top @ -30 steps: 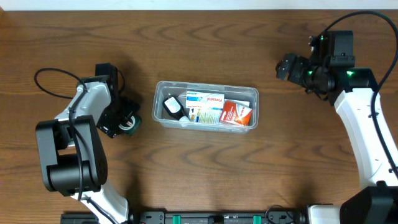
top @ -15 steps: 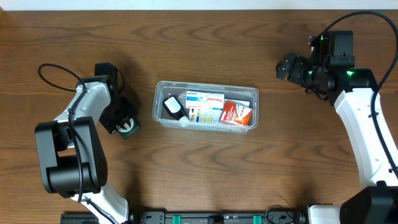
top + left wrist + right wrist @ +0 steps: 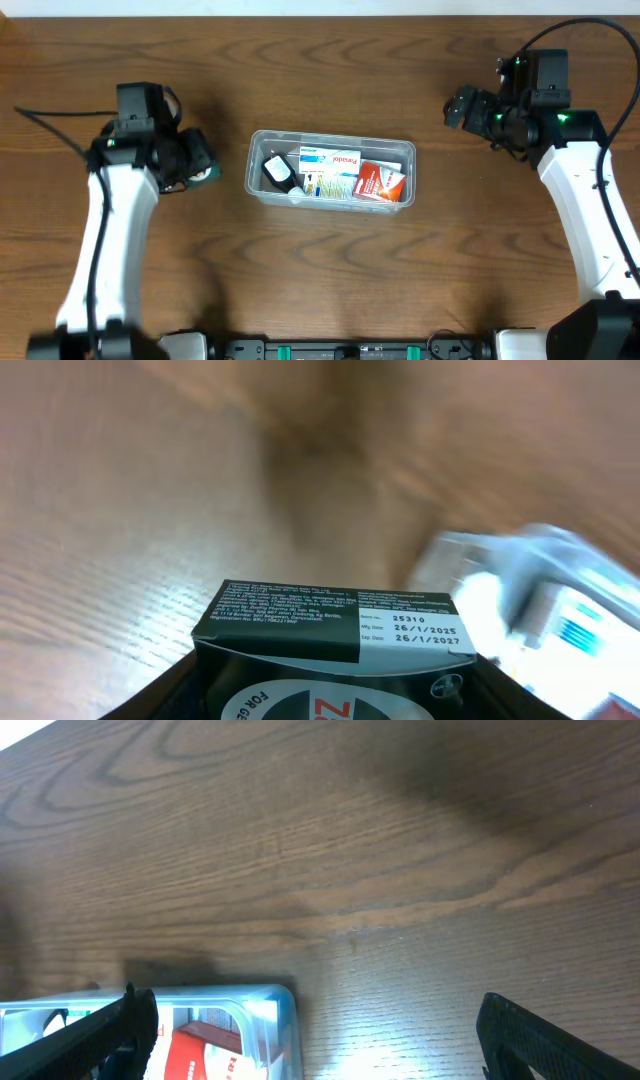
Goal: Pack container
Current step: 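Grasp and lift the green Zam-Buk box with the left gripper, then carry the green box into the container and release it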
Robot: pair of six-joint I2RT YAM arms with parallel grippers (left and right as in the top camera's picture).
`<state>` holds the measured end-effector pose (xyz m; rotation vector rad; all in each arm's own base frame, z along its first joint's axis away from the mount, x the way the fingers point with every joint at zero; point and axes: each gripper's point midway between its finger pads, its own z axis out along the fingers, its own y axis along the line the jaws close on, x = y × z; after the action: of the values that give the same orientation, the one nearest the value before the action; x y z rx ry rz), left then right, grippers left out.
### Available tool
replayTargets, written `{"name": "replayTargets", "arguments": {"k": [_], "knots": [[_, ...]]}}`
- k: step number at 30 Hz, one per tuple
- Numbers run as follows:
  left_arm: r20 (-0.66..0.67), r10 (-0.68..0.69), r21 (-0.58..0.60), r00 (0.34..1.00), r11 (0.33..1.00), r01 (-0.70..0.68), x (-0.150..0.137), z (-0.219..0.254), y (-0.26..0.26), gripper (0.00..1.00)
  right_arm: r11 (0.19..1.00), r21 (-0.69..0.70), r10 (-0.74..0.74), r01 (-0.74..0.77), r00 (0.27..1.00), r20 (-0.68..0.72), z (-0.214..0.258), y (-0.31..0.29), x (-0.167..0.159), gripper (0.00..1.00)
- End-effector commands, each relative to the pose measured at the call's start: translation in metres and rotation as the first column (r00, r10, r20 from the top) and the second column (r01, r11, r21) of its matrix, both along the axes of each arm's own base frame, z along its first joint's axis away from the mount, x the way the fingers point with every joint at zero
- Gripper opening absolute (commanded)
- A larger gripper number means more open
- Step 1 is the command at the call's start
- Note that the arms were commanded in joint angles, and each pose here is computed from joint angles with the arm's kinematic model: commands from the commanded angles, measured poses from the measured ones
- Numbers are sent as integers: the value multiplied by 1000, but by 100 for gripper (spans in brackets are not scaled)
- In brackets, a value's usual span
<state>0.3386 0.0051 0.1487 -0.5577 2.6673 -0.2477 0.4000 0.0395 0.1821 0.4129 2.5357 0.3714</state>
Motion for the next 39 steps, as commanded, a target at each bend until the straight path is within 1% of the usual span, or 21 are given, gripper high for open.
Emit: {"name": "replayTargets", "arguments": {"k": [1, 6, 12, 16, 20, 22, 25, 29, 33, 34, 36, 39], "knots": [[111, -153, 33, 982, 988, 150, 1, 34, -27, 59, 1000, 6, -10, 10, 1000, 6, 3, -1, 1, 99], [173, -302, 47, 938, 953, 298, -2, 48, -77, 59, 1000, 6, -10, 10, 1000, 6, 3, -1, 1, 99], [207, -483, 72, 851, 875, 479, 0, 42, -149, 59, 1000, 6, -10, 10, 1000, 6, 3, -1, 1, 99], [172, -548, 106, 819, 836, 538, 0, 22, -178, 59, 1000, 6, -10, 10, 1000, 5, 3, -1, 1, 99], [89, -594, 106, 799, 804, 586, -6, -8, -198, 59, 1000, 6, -10, 10, 1000, 5, 3, -1, 1, 99], [64, -602, 98, 796, 798, 595, -7, -21, -204, 59, 1000, 6, -10, 10, 1000, 6, 3, -1, 1, 99], [57, -564, 65, 824, 826, 560, -4, -30, -212, 59, 1000, 6, -10, 10, 1000, 6, 3, -1, 1, 99], [63, -513, 32, 856, 859, 512, -2, -30, -215, 59, 1000, 6, -10, 10, 1000, 6, 3, -1, 1, 99], [44, -484, 14, 874, 875, 484, -5, -32, -214, 59, 1000, 6, -10, 10, 1000, 6, 3, -1, 1, 99], [41, -487, 14, 872, 873, 487, -6, -33, -214, 68, 1000, 6, -10, 10, 1000, 6, 3, -1, 1, 99], [38, -488, 15, 872, 873, 488, -7, -33, -214, 78, 1000, 6, -10, 10, 1000, 6, 3, -1, 1, 99], [39, -488, 15, 872, 873, 487, -7, -32, -214, 79, 1000, 6, -10, 10, 1000, 6, 3, -1, 1, 99]]}}
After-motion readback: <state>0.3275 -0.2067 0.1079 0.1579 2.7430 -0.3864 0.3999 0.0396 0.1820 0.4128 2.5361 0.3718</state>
